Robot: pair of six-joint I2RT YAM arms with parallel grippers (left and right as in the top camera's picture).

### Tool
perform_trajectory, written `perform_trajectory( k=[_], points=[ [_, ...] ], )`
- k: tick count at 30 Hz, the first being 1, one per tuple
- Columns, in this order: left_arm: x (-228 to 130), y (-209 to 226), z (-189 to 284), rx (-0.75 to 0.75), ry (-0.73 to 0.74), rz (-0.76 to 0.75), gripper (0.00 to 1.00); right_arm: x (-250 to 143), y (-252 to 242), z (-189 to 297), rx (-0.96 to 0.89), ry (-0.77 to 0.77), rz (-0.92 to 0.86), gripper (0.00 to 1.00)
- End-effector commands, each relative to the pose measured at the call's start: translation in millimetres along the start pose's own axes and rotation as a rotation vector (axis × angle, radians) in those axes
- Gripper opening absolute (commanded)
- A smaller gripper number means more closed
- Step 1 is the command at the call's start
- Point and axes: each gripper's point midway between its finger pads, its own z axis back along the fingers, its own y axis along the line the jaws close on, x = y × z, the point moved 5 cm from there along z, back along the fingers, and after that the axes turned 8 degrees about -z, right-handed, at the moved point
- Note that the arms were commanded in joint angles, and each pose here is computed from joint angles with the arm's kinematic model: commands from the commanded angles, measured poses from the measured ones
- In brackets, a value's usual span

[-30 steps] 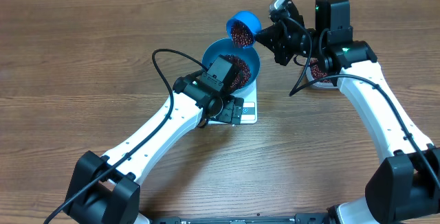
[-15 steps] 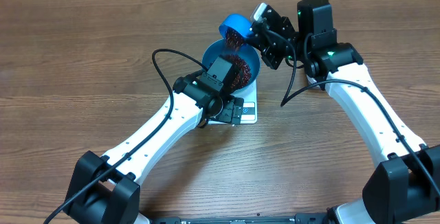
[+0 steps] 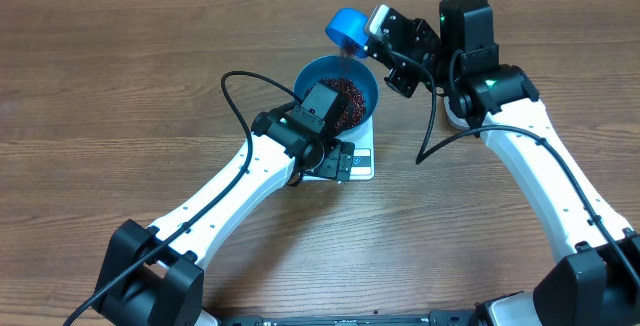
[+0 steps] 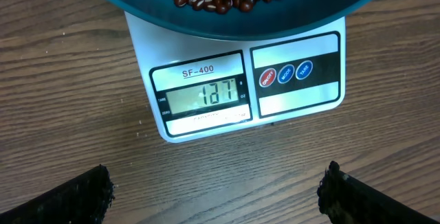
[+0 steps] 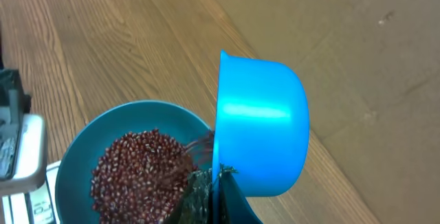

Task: Scoop item into bowl and weigh 150g on scale
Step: 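Tip the scoop over the teal bowl to pour beans in, then carry the empty scoop back right into the bean tub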

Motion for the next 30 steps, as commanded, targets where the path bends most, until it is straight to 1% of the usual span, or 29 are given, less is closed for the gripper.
perform_trajectory(
  k=[1, 4, 17, 20, 23, 24, 25, 26, 30],
  points=[
    [2.2, -3.3, 0.3, -0.005, -0.005, 0.008, 0.99, 16.1, 11.2, 6.7, 0.011, -0.022, 0.145, 0.04],
    [2.2, -3.3, 0.3, -0.005, -0.005, 0.008, 1.0, 14.3, 7.8, 6.4, -0.018, -0.002, 0.179, 0.04],
    [2.2, -3.3, 0.3, -0.005, -0.005, 0.008, 0.99, 12.8, 8.4, 5.9, -0.023, 0.01, 0.162, 0.04],
    [2.2, -3.3, 0.3, -0.005, -0.005, 0.008, 1.0, 12.4, 8.8, 5.7, -0.02, 0.01, 0.043, 0.04],
    [2.2, -3.3, 0.3, -0.005, -0.005, 0.008, 1.0, 12.2, 9.9, 5.7, -0.009, 0.006, -0.15, 0.04],
    [2.2, -3.3, 0.3, -0.005, -0.005, 0.008, 1.0, 12.0, 9.6, 5.8, -0.01, 0.006, -0.261, 0.04],
    [2.2, -3.3, 0.3, -0.005, -0.005, 0.008, 0.99, 11.8, 9.7, 5.8, -0.01, 0.006, -0.411, 0.04],
    [2.2, -3.2, 0.3, -0.005, -0.005, 0.008, 1.0, 10.8, 8.7, 6.3, -0.013, 0.008, -0.499, 0.04],
    [2.2, -3.3, 0.3, -0.005, -0.005, 0.008, 1.0, 2.3, -8.1, 14.0, -0.055, 0.003, -0.672, 0.04]
  ],
)
